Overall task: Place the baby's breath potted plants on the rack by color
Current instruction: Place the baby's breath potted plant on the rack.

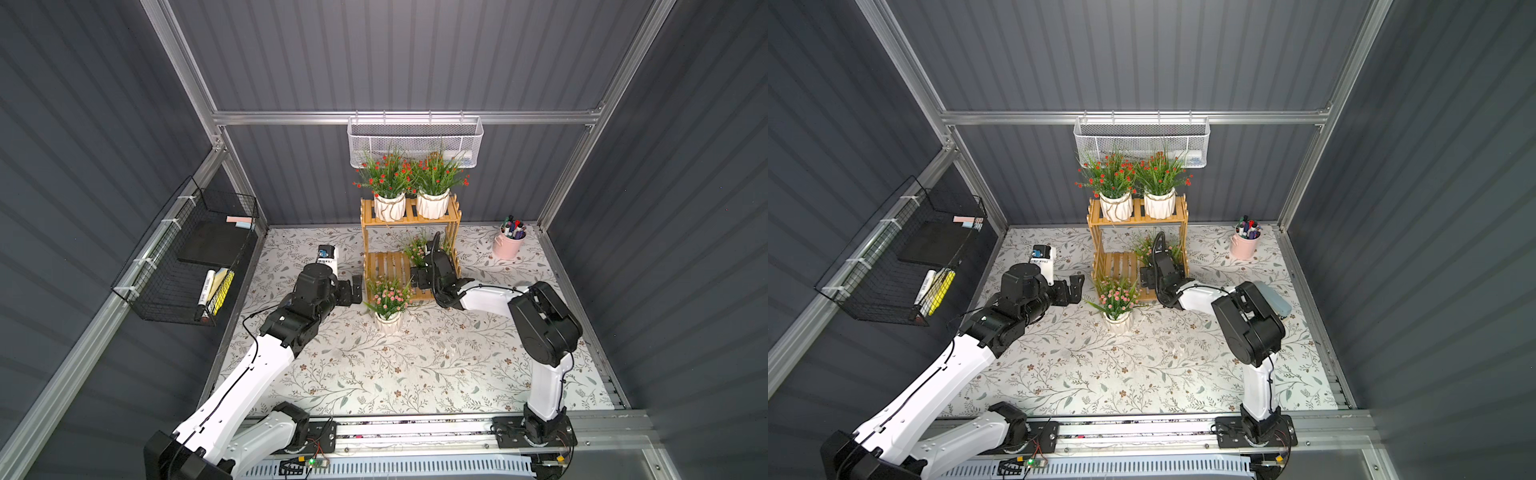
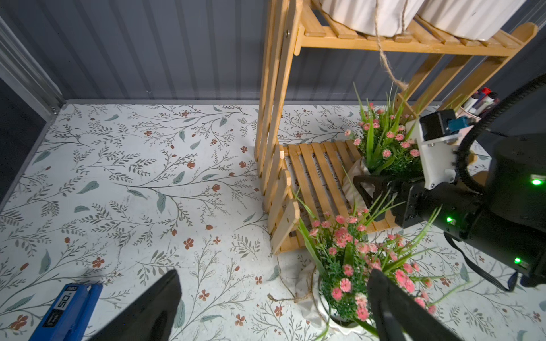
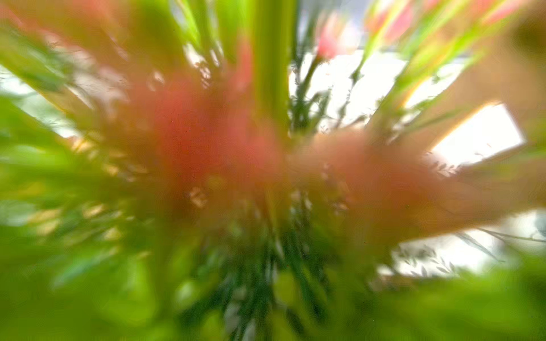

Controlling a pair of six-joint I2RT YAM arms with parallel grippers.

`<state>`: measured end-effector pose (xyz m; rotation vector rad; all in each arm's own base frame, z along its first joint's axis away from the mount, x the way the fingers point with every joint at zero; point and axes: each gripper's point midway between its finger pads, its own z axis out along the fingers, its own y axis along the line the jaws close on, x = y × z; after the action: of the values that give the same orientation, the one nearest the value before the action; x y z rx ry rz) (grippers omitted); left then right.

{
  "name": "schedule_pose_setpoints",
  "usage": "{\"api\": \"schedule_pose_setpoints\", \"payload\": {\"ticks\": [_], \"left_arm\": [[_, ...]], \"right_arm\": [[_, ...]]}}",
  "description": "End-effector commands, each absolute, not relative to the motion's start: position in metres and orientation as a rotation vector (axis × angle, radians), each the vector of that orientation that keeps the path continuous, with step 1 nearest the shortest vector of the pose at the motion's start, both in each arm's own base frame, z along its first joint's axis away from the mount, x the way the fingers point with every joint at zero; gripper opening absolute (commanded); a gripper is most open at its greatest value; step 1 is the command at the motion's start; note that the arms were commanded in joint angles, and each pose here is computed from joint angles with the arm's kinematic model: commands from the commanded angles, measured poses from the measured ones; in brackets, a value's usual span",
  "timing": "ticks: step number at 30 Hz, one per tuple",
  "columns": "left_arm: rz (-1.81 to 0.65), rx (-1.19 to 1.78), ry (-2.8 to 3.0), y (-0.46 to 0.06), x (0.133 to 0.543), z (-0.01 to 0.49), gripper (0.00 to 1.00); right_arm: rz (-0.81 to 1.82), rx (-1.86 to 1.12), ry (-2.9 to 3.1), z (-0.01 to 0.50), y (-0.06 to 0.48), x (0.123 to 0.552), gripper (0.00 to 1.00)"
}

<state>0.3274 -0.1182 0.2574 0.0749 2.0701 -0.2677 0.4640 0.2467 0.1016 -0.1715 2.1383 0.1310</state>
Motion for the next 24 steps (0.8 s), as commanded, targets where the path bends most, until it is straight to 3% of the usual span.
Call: {"api": "schedule_pose_setpoints", "payload": {"ticks": [1, 11, 20, 24], "left_arm": [[-0.329, 0.084, 2.110, -0.125, 0.319, 0.243, 0.99], [-0.320, 0.127, 2.215, -0.129, 0.315, 0.213, 0.99], [-0.477, 0.079, 2.326, -0.157, 0.290, 0.167, 1.00], [-0.435, 0.066, 2.353, -0.174, 0.280, 0.155, 0.99]], "right_arm": [[0.117, -0.100, 2.048, 0.141, 0.239, 0.462, 0.99], [0.114, -0.097, 2.031, 0.162, 0.235, 0.447, 0.99], [0.148, -0.220, 1.990, 0.206, 0.254, 0.394, 0.99], [0.184, -0.206, 1.988, 0.223, 0.240, 0.368, 0.99]]}}
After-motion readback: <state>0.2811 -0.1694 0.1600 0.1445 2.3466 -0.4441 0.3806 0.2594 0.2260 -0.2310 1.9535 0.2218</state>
